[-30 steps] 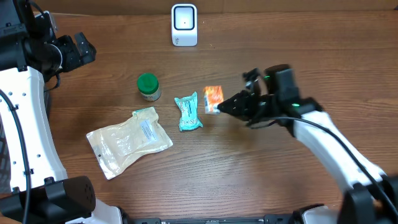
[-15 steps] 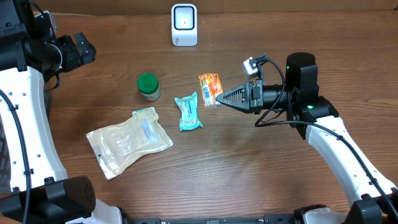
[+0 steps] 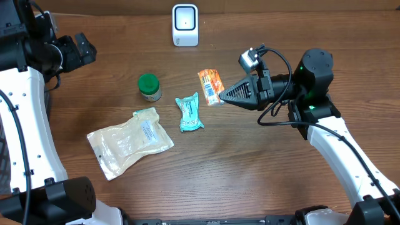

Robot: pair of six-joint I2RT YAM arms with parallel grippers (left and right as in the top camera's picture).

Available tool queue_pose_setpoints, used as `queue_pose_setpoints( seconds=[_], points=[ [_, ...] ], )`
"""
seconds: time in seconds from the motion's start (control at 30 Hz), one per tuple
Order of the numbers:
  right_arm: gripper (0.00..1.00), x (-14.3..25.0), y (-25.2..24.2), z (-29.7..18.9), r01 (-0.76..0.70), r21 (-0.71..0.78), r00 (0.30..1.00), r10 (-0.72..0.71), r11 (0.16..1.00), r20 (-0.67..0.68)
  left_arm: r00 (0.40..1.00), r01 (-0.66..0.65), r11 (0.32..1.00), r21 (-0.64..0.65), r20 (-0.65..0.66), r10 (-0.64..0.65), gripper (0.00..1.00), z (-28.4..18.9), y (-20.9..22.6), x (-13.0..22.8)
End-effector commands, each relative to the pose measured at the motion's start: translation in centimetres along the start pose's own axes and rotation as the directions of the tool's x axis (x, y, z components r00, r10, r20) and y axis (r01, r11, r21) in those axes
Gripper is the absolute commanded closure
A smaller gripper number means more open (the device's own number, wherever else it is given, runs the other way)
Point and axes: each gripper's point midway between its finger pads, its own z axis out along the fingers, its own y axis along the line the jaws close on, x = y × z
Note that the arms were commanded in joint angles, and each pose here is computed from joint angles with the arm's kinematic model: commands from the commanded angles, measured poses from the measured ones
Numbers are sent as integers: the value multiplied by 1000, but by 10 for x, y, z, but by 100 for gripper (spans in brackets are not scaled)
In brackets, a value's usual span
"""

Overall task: Scan the item barcode
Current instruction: 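Lift the orange snack bar with the right gripper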

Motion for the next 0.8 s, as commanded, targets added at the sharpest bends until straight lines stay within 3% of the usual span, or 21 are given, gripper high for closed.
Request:
queue_pose_setpoints(
  seconds=[0.0, 0.33, 0.77],
  points=[
    [96, 8, 8, -1, -119, 1, 992, 119, 993, -37, 1000, 15, 1000, 11, 6, -15, 0, -2, -3, -2],
    [96, 4, 7, -1, -114, -1, 993, 114, 993, -17, 1000, 14, 1000, 11, 6, -14, 0, -2, -3, -2],
    [96, 1, -11, -1, 62, 4, 998, -61, 998, -11, 1000, 15, 1000, 11, 6, -15, 0, -2, -3, -2]
  ],
)
